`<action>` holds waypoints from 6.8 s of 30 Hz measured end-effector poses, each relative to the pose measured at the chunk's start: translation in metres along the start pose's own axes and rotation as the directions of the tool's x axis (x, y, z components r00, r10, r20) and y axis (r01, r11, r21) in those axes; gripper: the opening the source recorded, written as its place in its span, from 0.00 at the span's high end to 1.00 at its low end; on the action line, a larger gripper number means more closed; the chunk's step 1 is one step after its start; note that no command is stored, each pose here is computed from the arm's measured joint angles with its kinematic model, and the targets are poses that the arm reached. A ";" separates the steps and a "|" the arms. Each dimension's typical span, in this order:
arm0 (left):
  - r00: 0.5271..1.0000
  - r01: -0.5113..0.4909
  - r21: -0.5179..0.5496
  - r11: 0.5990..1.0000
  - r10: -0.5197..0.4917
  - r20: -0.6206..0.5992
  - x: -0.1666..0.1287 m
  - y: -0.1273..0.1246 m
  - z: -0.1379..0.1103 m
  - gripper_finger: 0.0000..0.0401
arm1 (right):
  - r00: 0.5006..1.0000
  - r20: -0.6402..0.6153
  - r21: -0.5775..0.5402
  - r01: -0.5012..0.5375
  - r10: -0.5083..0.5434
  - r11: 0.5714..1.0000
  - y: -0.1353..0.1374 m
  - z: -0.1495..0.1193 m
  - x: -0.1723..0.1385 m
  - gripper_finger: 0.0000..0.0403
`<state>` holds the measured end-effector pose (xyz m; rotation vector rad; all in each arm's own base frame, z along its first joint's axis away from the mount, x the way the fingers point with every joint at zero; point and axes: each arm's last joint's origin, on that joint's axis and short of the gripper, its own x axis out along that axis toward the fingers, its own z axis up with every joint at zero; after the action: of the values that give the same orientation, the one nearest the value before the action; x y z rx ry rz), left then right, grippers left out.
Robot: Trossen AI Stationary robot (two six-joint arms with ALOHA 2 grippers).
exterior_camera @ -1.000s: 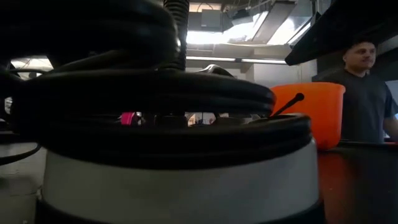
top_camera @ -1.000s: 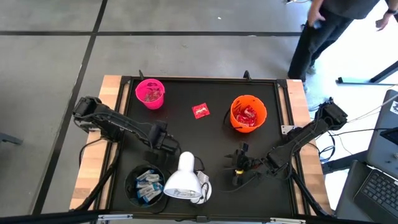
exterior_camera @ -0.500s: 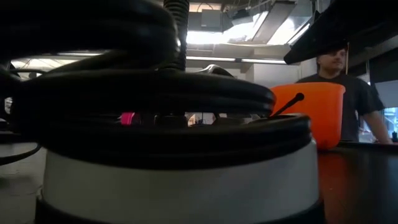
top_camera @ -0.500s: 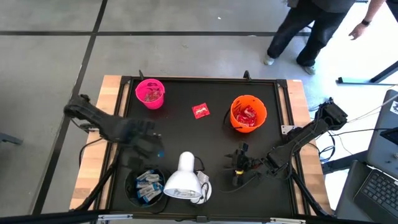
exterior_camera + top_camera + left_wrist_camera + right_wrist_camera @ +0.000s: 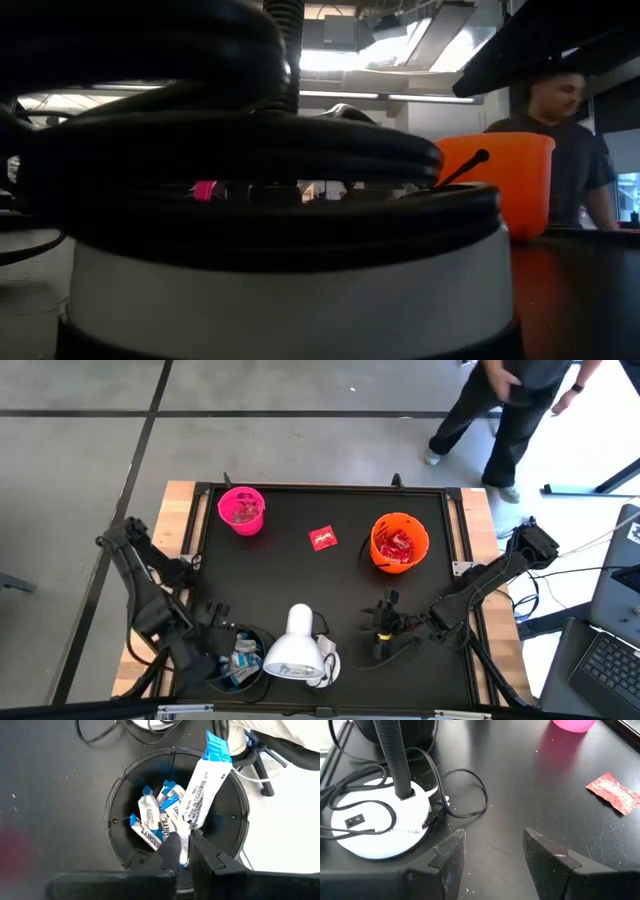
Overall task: Sort candy
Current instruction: Put the white chocolate into the black bucket, then put the red candy into the orange bucket, then return to Home Position
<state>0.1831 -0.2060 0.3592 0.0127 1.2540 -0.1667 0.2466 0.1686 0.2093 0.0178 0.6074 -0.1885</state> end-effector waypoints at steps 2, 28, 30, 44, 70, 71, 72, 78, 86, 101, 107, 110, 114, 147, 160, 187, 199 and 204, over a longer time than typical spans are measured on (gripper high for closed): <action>1.000 -0.007 -0.023 1.000 0.007 -0.010 0.007 -0.002 0.000 0.93 | 1.000 0.007 0.006 -0.004 0.004 1.000 0.000 0.001 0.000 0.52; 0.794 -0.193 -0.035 0.980 0.178 0.581 -0.069 0.082 -0.032 0.62 | 0.988 -0.095 0.084 0.134 -0.125 0.987 -0.141 0.084 0.061 0.52; 0.735 -0.189 -0.021 0.982 0.155 0.660 -0.069 0.092 -0.034 0.62 | 0.984 -0.100 0.091 0.159 -0.149 0.983 -0.159 0.086 0.067 0.52; 0.399 -0.223 -0.127 0.966 0.210 0.892 -0.030 0.142 -0.040 0.62 | 0.986 -0.127 0.171 0.127 -0.106 0.977 -0.232 0.068 0.127 0.52; 0.434 -0.180 -0.082 0.980 0.154 0.888 -0.009 0.150 -0.021 0.62 | 0.903 -0.424 0.208 0.178 -0.076 0.962 -0.243 0.047 0.227 0.35; 0.430 -0.182 -0.082 0.980 0.154 0.890 -0.010 0.150 -0.021 0.62 | 0.902 -0.426 0.214 0.171 -0.065 0.962 -0.243 0.047 0.227 0.37; 0.428 -0.187 -0.080 0.979 0.155 0.890 -0.010 0.150 -0.021 0.62 | 0.903 -0.427 0.218 0.164 -0.057 0.962 -0.243 0.047 0.227 0.41; 0.426 -0.201 -0.075 0.977 0.156 0.891 -0.010 0.150 -0.021 0.62 | 0.904 -0.427 0.248 0.117 0.000 0.962 -0.235 0.051 0.223 0.64; 0.426 -0.201 -0.074 0.977 0.156 0.891 -0.010 0.150 -0.021 0.62 | 0.897 -0.436 0.310 0.073 0.074 0.948 -0.234 0.069 0.214 0.92; 0.424 -0.244 -0.052 0.968 0.155 0.892 -0.010 0.150 -0.021 0.62 | 0.901 -0.430 0.234 0.044 0.063 0.971 -0.213 0.132 0.189 0.98; 0.428 -0.248 -0.049 0.968 0.155 0.890 -0.010 0.150 -0.021 0.62 | 0.891 -0.454 0.173 0.061 0.024 0.983 -0.206 0.160 0.170 0.99; 0.429 -0.247 -0.049 0.968 0.154 0.890 -0.010 0.150 -0.021 0.62 | 0.883 -0.469 0.170 0.062 0.025 0.984 -0.206 0.169 0.161 0.98; 0.432 -0.244 -0.048 0.968 0.153 0.889 -0.010 0.150 -0.021 0.62 | 0.883 -0.467 0.176 0.048 0.041 0.983 -0.206 0.176 0.148 0.99; 0.447 -0.205 -0.063 0.977 0.151 0.882 -0.008 0.149 -0.022 0.62 | 0.978 -0.204 0.207 0.084 -0.041 0.975 -0.152 0.139 -0.051 0.99; 0.443 -0.218 -0.085 0.972 0.176 0.879 -0.008 0.149 -0.023 0.62 | 0.972 -0.195 0.381 0.197 -0.130 0.903 -0.173 0.064 -0.084 0.99; 0.438 -0.227 -0.105 0.968 0.197 0.877 -0.009 0.150 -0.023 0.62 | 0.958 -0.200 0.404 0.272 -0.206 0.873 -0.179 0.042 -0.086 0.98; 0.437 -0.230 -0.109 0.967 0.203 0.876 -0.008 0.150 -0.022 0.62 | 0.922 -0.249 0.424 0.380 -0.297 0.822 -0.182 0.035 -0.089 0.62; 0.396 -0.283 -0.115 0.952 0.225 0.890 -0.012 0.151 -0.021 0.62 | 0.958 -0.178 0.419 0.281 -0.226 0.863 -0.181 0.039 -0.099 0.55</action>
<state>0.1798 -0.0536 0.3521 0.1504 0.1212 0.0771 0.1564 0.0051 0.3049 0.3948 0.6792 -0.5855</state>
